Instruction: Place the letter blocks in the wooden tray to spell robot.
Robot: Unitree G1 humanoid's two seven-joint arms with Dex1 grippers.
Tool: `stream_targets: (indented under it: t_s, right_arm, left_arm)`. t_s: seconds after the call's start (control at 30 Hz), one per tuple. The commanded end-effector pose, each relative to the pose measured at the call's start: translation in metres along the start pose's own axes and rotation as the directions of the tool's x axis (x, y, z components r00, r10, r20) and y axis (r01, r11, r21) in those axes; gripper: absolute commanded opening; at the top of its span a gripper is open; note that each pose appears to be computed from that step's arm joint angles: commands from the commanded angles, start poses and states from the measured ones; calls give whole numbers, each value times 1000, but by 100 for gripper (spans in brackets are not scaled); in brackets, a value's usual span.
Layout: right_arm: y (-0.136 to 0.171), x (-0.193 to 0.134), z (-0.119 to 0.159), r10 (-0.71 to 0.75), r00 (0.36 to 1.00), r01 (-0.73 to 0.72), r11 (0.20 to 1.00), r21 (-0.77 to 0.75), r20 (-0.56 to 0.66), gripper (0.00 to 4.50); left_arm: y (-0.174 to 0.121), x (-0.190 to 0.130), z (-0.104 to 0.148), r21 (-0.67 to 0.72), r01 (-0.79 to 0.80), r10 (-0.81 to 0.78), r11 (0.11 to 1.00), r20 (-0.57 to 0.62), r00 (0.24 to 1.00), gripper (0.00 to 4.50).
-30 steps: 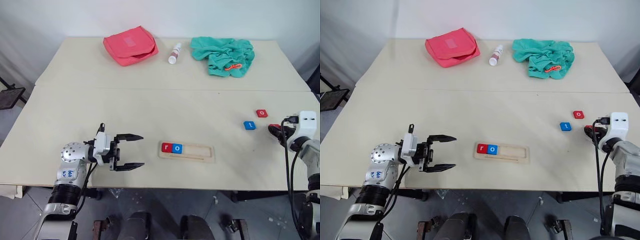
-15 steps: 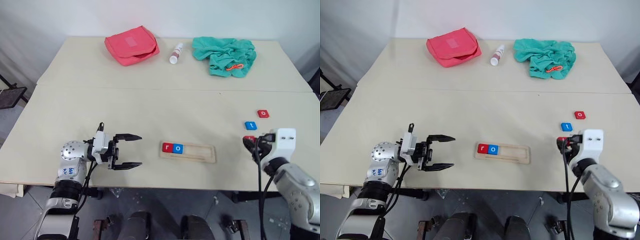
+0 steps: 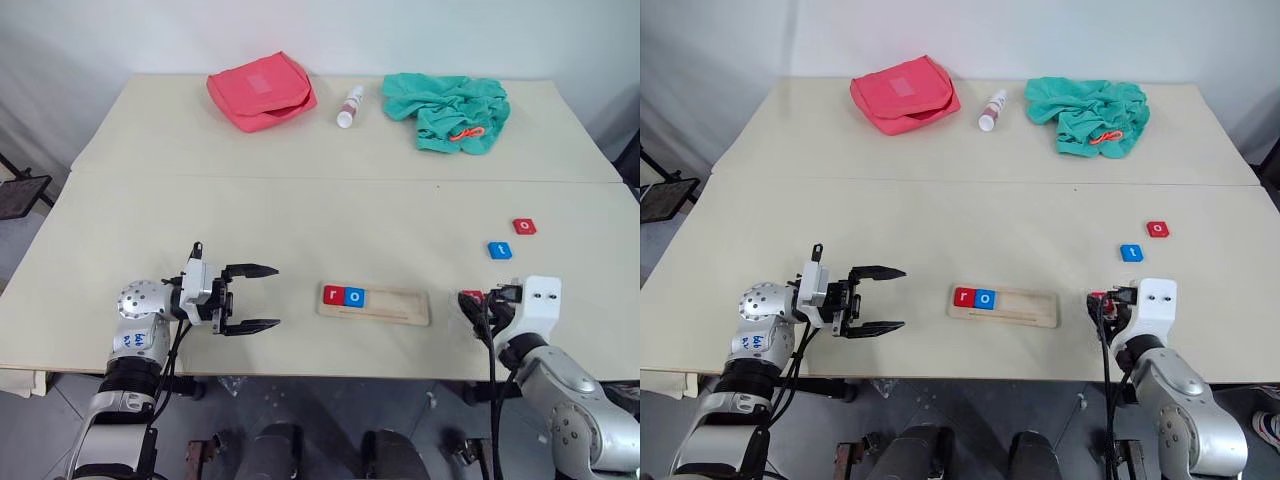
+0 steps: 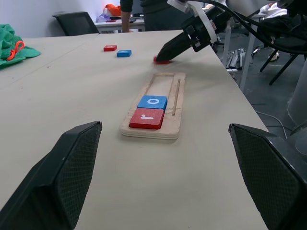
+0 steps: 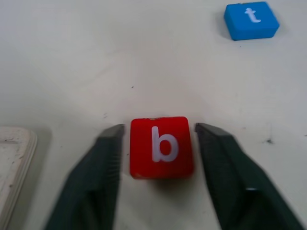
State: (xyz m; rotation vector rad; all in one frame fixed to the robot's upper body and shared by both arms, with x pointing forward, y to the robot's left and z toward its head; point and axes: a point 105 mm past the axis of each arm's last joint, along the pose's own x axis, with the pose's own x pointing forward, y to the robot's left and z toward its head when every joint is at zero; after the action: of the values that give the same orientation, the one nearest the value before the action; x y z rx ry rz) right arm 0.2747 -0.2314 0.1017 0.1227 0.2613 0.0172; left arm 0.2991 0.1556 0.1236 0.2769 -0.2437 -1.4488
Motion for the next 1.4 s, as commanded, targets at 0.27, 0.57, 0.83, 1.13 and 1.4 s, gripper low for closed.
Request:
stream_targets:
  t_s: [0.27, 0.57, 0.83, 1.13, 1.4]
  right_arm:
    - [-1, -14, 33, 230, 973, -229, 922, -314, -32, 448]
    - [-14, -10, 51, 450, 837, -545, 639, -543, -312, 448]
    - [-30, 17, 57, 484, 677, -726, 315, -612, -554, 448]
    - [-25, 34, 55, 496, 553, -811, 137, -569, -669, 448]
    - [-25, 37, 43, 473, 510, -841, 102, -531, -718, 448]
  left_arm:
    - [-3, -2, 12, 51, 13, -14, 999, 20, 1000, 450]
    - [-7, -2, 11, 51, 13, -15, 999, 31, 999, 450]
    - [-12, -3, 11, 56, 0, -2, 998, 31, 1000, 450]
    - [-20, -6, 15, 59, -43, 41, 997, 28, 999, 450]
    - [-23, -8, 16, 56, -68, 67, 996, 17, 998, 450]
